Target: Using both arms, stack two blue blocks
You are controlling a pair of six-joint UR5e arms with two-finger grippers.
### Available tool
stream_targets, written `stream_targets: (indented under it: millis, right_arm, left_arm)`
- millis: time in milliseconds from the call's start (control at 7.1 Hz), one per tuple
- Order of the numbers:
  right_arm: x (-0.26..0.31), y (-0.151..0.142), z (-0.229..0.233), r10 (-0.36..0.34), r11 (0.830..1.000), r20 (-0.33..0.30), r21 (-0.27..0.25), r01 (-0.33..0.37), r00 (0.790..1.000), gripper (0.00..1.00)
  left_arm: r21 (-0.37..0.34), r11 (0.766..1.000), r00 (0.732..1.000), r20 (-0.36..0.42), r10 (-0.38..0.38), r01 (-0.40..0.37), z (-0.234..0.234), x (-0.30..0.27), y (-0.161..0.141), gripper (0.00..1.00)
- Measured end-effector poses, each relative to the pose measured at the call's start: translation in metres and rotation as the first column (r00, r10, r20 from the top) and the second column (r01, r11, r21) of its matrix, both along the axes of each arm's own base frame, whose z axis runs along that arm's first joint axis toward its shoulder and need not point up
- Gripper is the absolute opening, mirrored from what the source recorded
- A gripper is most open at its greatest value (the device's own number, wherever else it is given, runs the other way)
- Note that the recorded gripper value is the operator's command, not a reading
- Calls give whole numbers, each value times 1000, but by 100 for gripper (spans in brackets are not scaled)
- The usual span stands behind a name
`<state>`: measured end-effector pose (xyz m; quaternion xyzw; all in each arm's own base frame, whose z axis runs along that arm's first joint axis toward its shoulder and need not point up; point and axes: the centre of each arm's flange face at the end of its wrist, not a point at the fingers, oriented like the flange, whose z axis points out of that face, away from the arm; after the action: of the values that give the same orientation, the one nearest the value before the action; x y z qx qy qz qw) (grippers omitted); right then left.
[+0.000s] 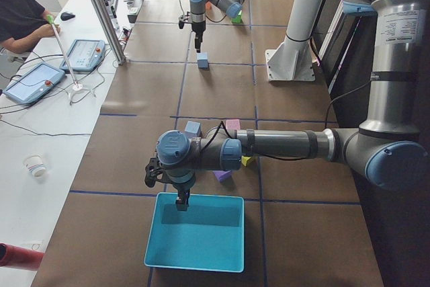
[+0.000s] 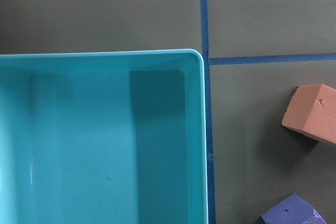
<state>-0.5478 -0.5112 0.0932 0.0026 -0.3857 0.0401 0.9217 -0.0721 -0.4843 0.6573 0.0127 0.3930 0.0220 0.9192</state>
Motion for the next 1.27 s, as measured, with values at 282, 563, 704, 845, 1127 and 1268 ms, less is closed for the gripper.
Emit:
stream_targets:
  millis: [282,563,704,845,1127,1268]
  right_arm:
    - [112,11,-56,47,999,55,3,-47,997,99]
    - [236,-5,-35,71,996,78,39,-75,994,99]
    - [287,-15,3,46,995,52,90,-51,998,99]
    - [330,-23,44,5,989,10,147,-6,1000,99]
    - [406,-36,122,-82,976,-32,199,87,996,100]
    - [440,-37,161,-122,970,-42,209,128,992,100]
  left_arm:
    - [44,999,1000,-1,-3,3,-19,3,-8,100]
    - [132,991,1000,-17,-8,10,-86,48,-23,100]
    - [148,989,999,-34,6,-1,-123,88,-24,100]
    - [145,989,998,-51,26,-19,-152,130,-24,100]
    - [137,990,998,-55,36,-28,-187,209,-24,100]
    - [147,989,999,-44,16,-9,-187,247,-22,100]
